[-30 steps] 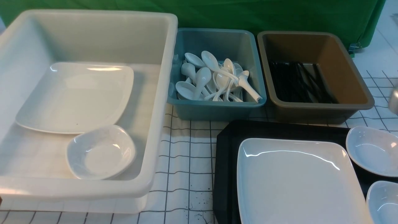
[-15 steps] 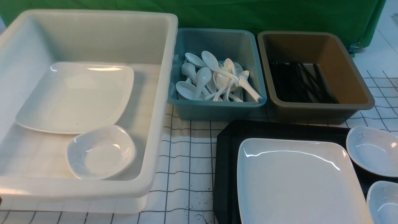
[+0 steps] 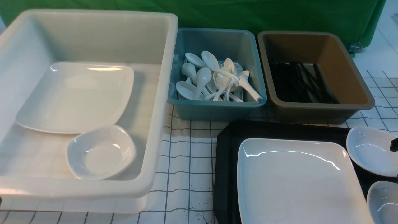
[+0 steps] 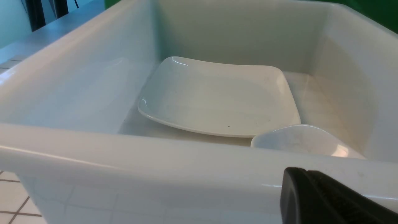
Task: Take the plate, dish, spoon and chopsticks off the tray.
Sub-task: Use the right arm to grab a small plate from the dinner plate
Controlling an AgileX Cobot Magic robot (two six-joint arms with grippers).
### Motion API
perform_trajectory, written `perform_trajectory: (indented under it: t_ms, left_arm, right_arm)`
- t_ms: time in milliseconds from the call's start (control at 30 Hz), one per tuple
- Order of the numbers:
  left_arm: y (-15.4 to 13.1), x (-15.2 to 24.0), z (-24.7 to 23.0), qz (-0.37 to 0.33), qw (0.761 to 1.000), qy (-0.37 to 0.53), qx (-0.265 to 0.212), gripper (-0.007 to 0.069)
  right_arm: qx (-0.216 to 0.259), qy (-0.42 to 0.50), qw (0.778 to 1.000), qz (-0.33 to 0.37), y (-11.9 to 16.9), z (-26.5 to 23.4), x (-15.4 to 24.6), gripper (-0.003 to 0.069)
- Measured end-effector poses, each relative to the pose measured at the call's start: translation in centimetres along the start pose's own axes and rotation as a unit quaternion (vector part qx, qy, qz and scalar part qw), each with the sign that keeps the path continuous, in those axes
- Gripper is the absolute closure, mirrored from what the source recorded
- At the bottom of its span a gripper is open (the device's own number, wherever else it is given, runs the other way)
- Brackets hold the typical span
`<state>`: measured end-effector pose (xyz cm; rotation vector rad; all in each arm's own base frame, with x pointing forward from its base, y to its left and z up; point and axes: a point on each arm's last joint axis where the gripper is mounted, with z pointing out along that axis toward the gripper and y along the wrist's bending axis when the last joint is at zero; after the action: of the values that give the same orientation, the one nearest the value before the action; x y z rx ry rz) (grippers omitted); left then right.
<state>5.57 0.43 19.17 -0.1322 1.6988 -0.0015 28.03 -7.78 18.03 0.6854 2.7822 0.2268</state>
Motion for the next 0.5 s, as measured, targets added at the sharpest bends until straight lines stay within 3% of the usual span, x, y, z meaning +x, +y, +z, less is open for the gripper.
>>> perform_trajectory:
  t_ms: [133,400,500]
  left_arm:
    - [0.0,0.0,0.0,0.0,1.0,0.0,0.0,0.062]
    - [0.0,0.0,0.0,0.0,1.0,0.0,0.0,0.062]
    - [0.0,0.0,0.0,0.0,1.0,0.0,0.0,0.062]
  right_arm:
    - [0.007,-0.002,0.999,0.035,-1.6,0.8,-0.5,0.0613]
    - [0.006,-0.027,0.996,0.084,-2.8,1.1,-1.2,0.0346]
    - [0.006,-0.031,0.995,0.093,-2.8,1.1,-1.3,0.0312]
